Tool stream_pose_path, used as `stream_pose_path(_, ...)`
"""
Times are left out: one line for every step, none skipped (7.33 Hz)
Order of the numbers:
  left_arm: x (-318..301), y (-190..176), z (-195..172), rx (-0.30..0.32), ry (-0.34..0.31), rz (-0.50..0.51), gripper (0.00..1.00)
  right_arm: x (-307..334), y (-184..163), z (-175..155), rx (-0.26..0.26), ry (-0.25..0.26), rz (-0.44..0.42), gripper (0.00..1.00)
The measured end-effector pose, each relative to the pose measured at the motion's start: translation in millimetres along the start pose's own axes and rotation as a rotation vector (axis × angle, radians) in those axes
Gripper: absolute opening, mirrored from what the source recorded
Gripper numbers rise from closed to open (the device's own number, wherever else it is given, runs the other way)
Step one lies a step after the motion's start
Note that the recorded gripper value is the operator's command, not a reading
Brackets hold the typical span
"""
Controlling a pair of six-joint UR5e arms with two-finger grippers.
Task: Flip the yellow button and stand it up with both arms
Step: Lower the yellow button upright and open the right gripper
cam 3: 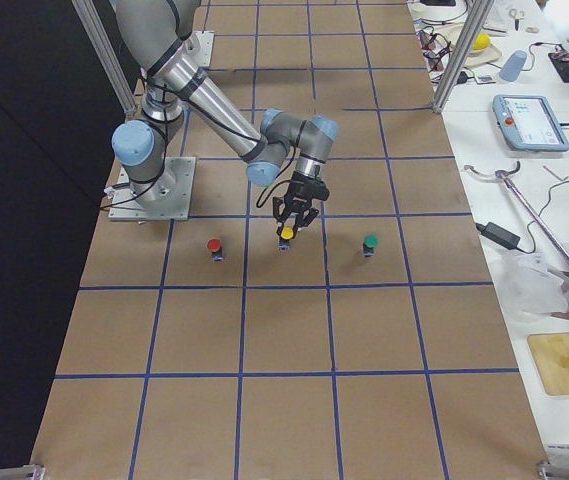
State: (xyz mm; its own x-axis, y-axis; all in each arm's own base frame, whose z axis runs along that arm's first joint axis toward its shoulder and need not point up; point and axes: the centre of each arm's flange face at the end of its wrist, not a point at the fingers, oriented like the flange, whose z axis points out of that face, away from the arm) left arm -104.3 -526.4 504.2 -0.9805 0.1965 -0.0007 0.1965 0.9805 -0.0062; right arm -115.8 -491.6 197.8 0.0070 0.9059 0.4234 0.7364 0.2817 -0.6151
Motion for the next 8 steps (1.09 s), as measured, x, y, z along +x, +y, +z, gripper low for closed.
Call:
stream_pose_path(2.3, 0.9, -1.0, -0.01, 0.005, -0.046, 0.99, -1.3, -0.2, 1.6, -0.001, 0.003, -0.001, 0.37)
stream_pose_path(3.6, 1.1, -0.9, -0.021, 0.009, -0.091, 0.99, -2.5, 0.1, 2.7, -0.002, 0.004, -0.002, 0.45)
stream_pose_path(4.2, 2.0, -1.4, -0.03, 0.012, -0.122, 0.99, -3.9, 0.2, 3.6, -0.003, 0.005, -0.002, 0.58)
stream_pose_path(4.6, 2.9, -2.1, -0.034, 0.014, -0.135, 0.99, -5.3, 0.3, 4.4, -0.003, 0.006, -0.003, 0.67)
stream_pose_path(4.7, 3.5, -2.5, -0.035, 0.015, -0.14, 0.99, -6.0, 0.1, 4.7, -0.002, 0.006, -0.003, 0.84)
stream_pose_path(4.7, 3.7, -2.8, -0.036, 0.015, -0.141, 1.0, -6.3, -0.2, 4.5, -0.002, 0.006, -0.002, 0.91)
stream_pose_path(4.7, 3.9, -2.9, -0.036, 0.015, -0.141, 0.99, -6.5, -0.4, 4.4, -0.002, 0.005, -0.002, 0.99)
stream_pose_path(4.7, 3.9, -2.9, -0.036, 0.015, -0.142, 0.99, -6.9, -1.4, 3.7, -0.002, 0.003, -0.003, 0.99)
